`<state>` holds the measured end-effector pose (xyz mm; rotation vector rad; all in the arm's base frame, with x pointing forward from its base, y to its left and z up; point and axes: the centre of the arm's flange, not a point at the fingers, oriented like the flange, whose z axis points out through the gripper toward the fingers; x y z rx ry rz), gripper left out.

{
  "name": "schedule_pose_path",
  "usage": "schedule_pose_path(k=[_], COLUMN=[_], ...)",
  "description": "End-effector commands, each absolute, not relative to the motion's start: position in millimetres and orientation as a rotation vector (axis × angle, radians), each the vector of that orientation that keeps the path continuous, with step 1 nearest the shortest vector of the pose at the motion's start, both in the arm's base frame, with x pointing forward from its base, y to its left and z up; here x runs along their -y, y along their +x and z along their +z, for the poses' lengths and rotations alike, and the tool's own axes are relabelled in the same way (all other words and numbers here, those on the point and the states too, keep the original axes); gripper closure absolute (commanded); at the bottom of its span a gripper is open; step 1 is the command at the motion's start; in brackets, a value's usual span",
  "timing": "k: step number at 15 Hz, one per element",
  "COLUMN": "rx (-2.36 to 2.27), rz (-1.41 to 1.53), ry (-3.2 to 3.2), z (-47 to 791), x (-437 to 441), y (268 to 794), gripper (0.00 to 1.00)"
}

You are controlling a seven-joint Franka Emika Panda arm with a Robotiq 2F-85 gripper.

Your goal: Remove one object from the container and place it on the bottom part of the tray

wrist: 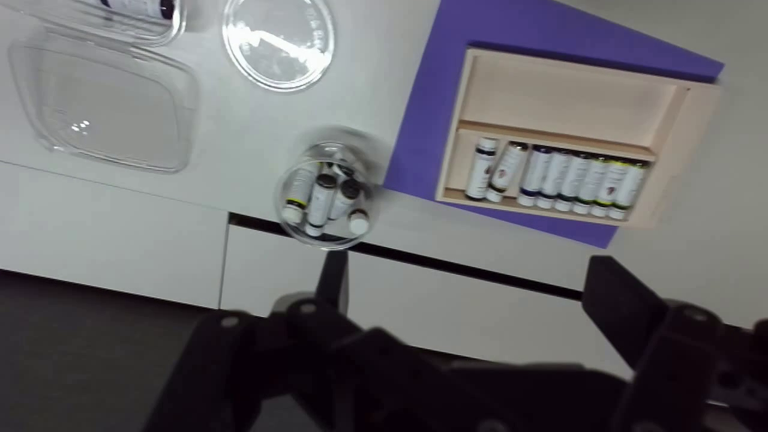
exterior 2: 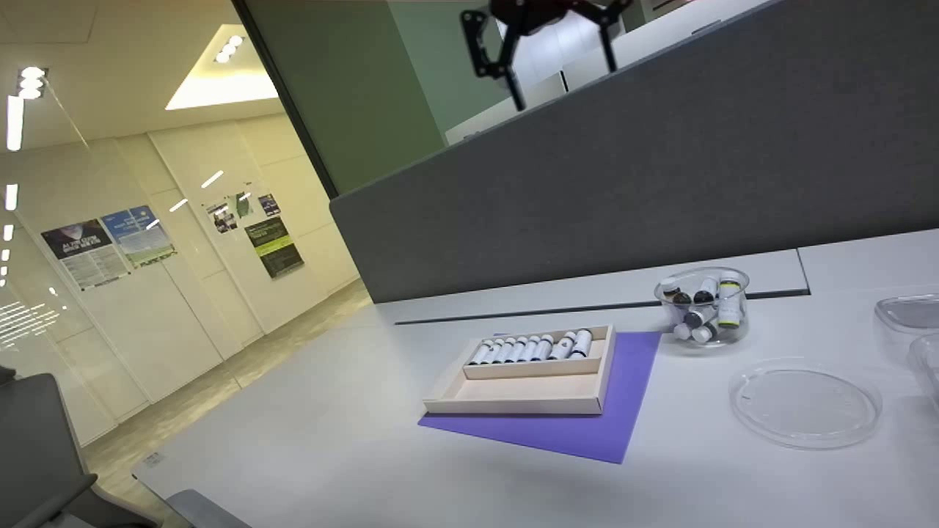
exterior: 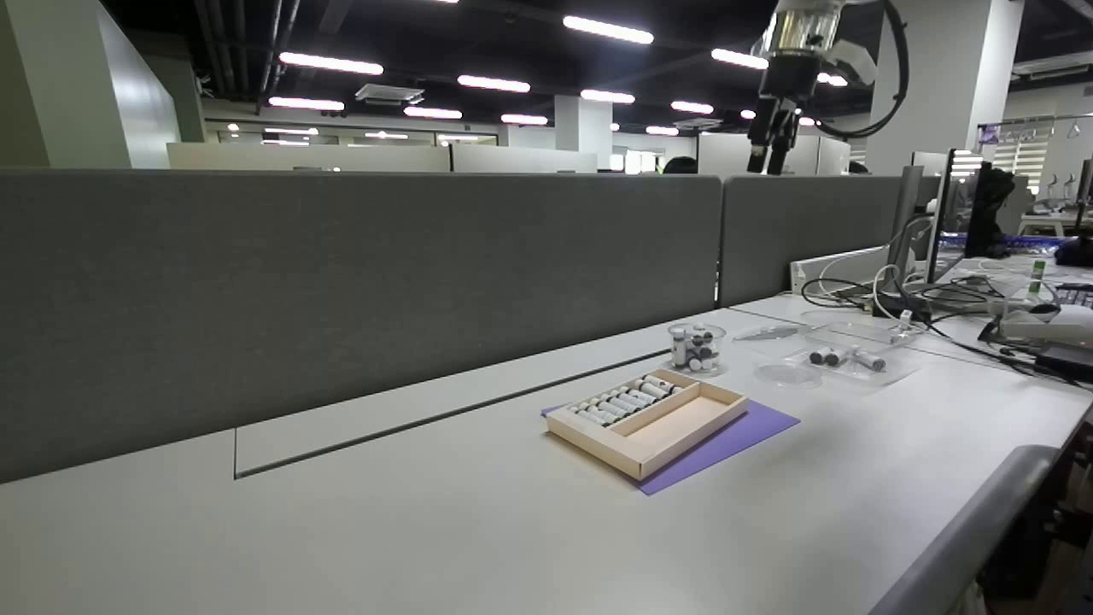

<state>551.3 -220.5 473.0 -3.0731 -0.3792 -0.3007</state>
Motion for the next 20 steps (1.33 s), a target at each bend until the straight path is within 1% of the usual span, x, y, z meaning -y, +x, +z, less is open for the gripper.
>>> schedule_pose_path(k=[1, 3, 7, 8, 11, 18, 20], rx=[0.317, 0.217, 0.021, 0.128, 0.069, 0.063, 0.029], rz=[-0.314, -0.275, -0.191, -0.213, -0.2, -0.204, -0.186], ry=[-3.101, -3.076, -3.053, -3.056, -3.058, -3.056, -3.065], z=[459, 452, 439, 427, 426, 428, 417], x=[281, 304, 330, 312, 324, 322, 324], y=[608, 627, 633, 609, 615, 617, 633], gripper=[0.0, 0.0, 0.0, 0.0, 0.0, 0.0, 0.0])
